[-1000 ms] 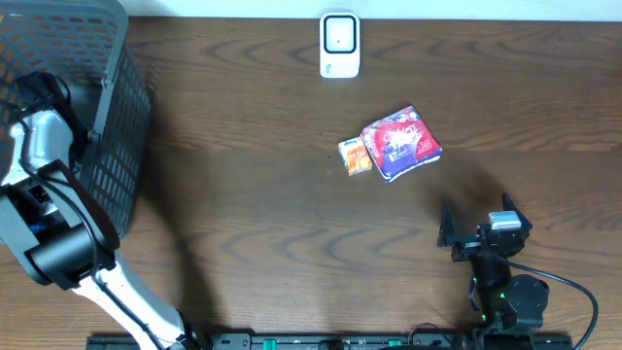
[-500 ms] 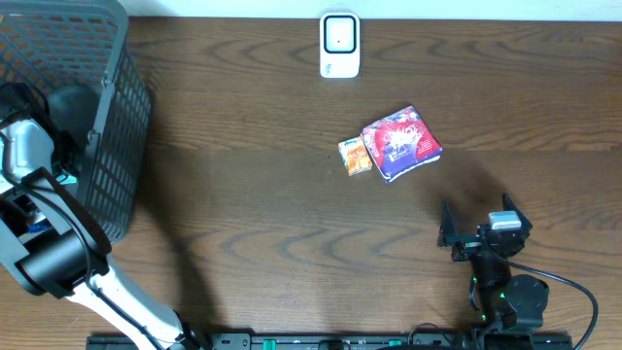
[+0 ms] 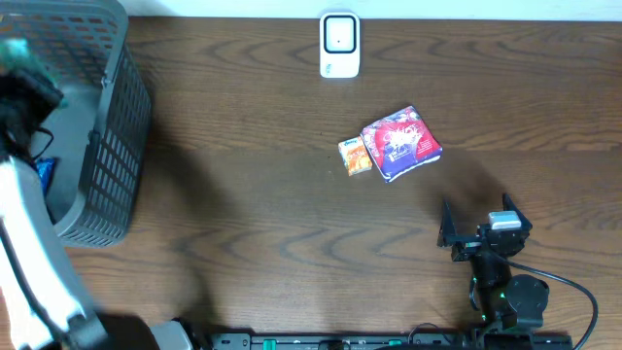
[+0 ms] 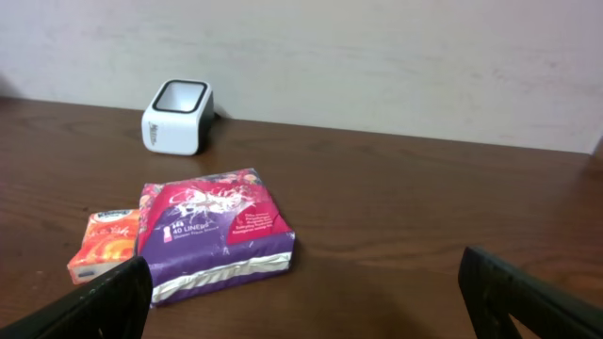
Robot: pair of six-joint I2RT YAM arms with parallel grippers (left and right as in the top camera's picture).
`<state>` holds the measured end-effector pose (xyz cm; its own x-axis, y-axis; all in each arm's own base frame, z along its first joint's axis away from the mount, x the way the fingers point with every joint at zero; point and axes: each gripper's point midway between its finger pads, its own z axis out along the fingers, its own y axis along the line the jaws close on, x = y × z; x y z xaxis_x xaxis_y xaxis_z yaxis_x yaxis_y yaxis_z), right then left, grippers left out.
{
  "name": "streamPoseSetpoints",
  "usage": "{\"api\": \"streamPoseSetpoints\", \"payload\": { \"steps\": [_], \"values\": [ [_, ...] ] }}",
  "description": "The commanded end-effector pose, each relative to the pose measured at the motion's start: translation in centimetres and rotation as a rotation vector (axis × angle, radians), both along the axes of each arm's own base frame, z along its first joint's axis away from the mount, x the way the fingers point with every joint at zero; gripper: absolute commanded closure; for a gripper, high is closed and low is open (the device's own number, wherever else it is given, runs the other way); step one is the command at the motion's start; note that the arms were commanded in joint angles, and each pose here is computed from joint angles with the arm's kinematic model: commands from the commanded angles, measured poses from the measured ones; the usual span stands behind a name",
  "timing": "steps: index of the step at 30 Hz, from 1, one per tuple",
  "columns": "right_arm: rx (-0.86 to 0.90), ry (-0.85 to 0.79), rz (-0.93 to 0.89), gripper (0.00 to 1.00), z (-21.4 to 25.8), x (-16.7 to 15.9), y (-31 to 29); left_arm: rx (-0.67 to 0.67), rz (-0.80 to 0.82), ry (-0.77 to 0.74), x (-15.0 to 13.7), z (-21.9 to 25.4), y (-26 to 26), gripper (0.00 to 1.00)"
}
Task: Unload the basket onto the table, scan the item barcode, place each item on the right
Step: 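Carry the green wipes with the left gripper and place them beside the Kleenex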
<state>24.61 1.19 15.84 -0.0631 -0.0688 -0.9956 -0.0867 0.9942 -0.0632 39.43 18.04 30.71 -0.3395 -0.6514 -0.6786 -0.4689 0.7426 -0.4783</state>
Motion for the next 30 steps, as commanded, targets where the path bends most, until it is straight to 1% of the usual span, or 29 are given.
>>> {"api": "streamPoseSetpoints", "payload": {
  "steps": [1, 2, 3, 4, 7, 8, 11, 12, 14, 17, 18, 21, 27, 28, 30],
  "values": [
    [-0.012, -0.001, 0.003, 0.01, 0.0, 0.0, 0.0, -0.104, -0.12, -0.141, -0.3, 5.2, -7.1, 0.93],
    [-0.012, -0.001, 0.003, 0.01, 0.0, 0.0, 0.0, -0.101, -0.164, -0.16, -0.5, 6.1, -9.2, 0.92],
    [-0.012, -0.001, 0.003, 0.01, 0.0, 0.0, 0.0, -0.097, -0.26, -0.176, -0.8, 7.1, -13.1, 0.93],
    [-0.012, -0.001, 0.003, 0.01, 0.0, 0.0, 0.0, -0.101, -0.32, -0.17, -1.1, 7.3, -15.5, 0.93],
    [-0.012, -0.001, 0.003, 0.01, 0.0, 0.0, 0.0, -0.084, -0.511, -0.106, -1.9, 6.0, -22.5, 0.93],
    [-0.012, -0.001, 0.003, 0.01, 0.0, 0.0, 0.0, -0.074, -0.543, -0.07, -2.1, 5.1, -24.0, 0.93],
    [-0.012, -0.001, 0.003, 0.01, 0.0, 0.0, 0.0, -0.006, -0.578, 0.085, -2.8, 1.1, -27.7, 0.93],
    [-0.012, -0.001, 0.003, 0.01, 0.0, 0.0, 0.0, 0.06, -0.593, 0.182, -2.9, -1.9, -29.7, 0.93],
    [-0.012, -0.001, 0.003, 0.01, 0.0, 0.0, 0.0, 0.116, -0.624, 0.264, -2.9, -4.8, -31.8, 0.93],
    [-0.012, -0.001, 0.003, 0.01, 0.0, 0.0, 0.0, 0.121, -0.681, 0.377, -2.8, -9.3, -35.7, 0.93],
    [-0.012, -0.001, 0.003, 0.01, 0.0, 0.0, 0.0, 0.117, -0.694, 0.436, -2.7, -11.9, -37.4, 0.93],
    [-0.012, -0.001, 0.003, 0.01, 0.0, 0.0, 0.0, 0.122, -0.665, 0.547, -2.4, -16.9, -39.3, 0.93],
    [-0.012, -0.001, 0.003, 0.01, 0.0, 0.0, 0.0, 0.066, -0.478, 0.734, -2.7, -26.0, -40.6, 0.92],
    [-0.012, -0.001, 0.003, 0.01, 0.0, 0.0, 0.0, 0.044, -0.426, 0.771, -3.0, -28.2, -40.8, 0.93],
    [-0.012, -0.001, 0.003, 0.01, 0.0, 0.0, 0.0, 0.02, -0.399, 0.791, -3.0, -29.7, -41.2, 0.92]
  ]
}}
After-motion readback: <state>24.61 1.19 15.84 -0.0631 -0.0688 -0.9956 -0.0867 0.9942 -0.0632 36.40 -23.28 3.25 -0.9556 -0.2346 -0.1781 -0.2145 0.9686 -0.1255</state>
